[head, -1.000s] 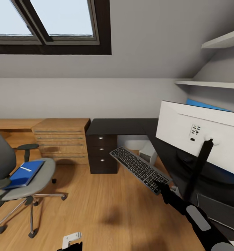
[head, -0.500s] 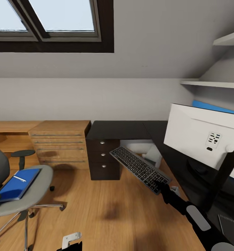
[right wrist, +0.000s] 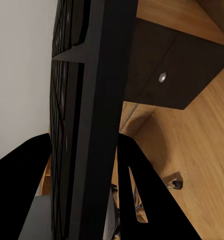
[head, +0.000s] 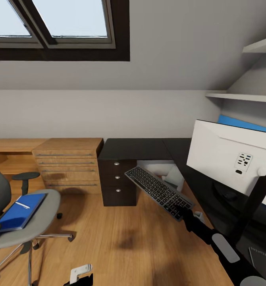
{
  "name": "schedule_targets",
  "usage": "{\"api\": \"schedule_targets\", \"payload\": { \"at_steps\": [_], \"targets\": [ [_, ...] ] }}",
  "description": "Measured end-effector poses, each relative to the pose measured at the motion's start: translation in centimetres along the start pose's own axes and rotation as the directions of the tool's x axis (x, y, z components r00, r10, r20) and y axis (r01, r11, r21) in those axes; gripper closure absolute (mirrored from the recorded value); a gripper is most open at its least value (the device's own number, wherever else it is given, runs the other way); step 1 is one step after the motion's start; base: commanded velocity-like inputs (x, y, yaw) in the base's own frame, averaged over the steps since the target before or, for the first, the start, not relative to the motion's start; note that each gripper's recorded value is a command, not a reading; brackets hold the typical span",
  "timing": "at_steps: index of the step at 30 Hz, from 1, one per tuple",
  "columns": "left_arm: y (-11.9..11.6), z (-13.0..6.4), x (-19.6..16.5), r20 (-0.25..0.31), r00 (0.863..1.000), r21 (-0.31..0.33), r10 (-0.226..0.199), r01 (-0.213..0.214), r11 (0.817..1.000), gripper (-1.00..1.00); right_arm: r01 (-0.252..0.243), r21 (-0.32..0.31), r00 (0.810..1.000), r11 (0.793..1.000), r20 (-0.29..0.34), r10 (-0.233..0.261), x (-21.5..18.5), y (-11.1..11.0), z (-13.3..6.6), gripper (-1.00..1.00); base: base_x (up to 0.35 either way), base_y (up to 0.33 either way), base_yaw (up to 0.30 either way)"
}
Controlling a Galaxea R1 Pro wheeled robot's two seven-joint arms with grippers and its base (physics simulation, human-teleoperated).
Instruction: In the bedroom, organize the workspace by keeping the computer under the desk, ensuring the monitor is on the desk, placing the keyboard on the desk next to the monitor, placing the mouse on the desk next to the keyboard, moving the folder from the swivel chair onto the desk next to the mouse, stacking the notebook on top of the folder with the pen on top of the notebook, and positioning the swivel chair next to the desk.
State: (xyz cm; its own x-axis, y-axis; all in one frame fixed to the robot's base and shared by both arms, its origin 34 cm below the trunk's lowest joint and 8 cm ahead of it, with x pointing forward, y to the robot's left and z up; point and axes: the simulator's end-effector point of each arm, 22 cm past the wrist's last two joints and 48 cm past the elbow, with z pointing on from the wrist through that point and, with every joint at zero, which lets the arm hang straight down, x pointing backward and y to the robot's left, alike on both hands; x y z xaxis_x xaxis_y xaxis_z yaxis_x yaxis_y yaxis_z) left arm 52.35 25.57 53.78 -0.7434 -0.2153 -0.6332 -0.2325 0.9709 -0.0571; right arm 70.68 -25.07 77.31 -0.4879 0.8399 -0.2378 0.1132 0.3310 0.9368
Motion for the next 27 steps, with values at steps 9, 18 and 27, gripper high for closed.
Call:
{"api": "schedule_targets", "payload": {
  "at_steps": [9,18,27],
  "targets": [
    [-0.1,-0.1,0.1,-0.003,1.000,0.002,0.000,0.000,1.000,-1.00,0.001,0.000,1.000,1.000,0.000,-0.001,0.0,0.2,0.0,1.00,0.000,0.000,0.000],
    [-0.1,-0.2,0.1,-0.003,1.000,0.002,0.000,0.000,1.000,-1.00,0.001,-0.001,1.000,1.000,0.001,-0.001,-0.1,0.2,-0.1,1.00,0.128,0.000,0.000],
    [-0.1,-0.2,0.3,-0.009,1.000,0.002,0.001,-0.001,1.000,-1.00,0.027,0.008,0.996,1.000,0.079,-0.028,-1.7,0.1,-0.1,1.00,0.216,0.000,0.000]
  ]
}}
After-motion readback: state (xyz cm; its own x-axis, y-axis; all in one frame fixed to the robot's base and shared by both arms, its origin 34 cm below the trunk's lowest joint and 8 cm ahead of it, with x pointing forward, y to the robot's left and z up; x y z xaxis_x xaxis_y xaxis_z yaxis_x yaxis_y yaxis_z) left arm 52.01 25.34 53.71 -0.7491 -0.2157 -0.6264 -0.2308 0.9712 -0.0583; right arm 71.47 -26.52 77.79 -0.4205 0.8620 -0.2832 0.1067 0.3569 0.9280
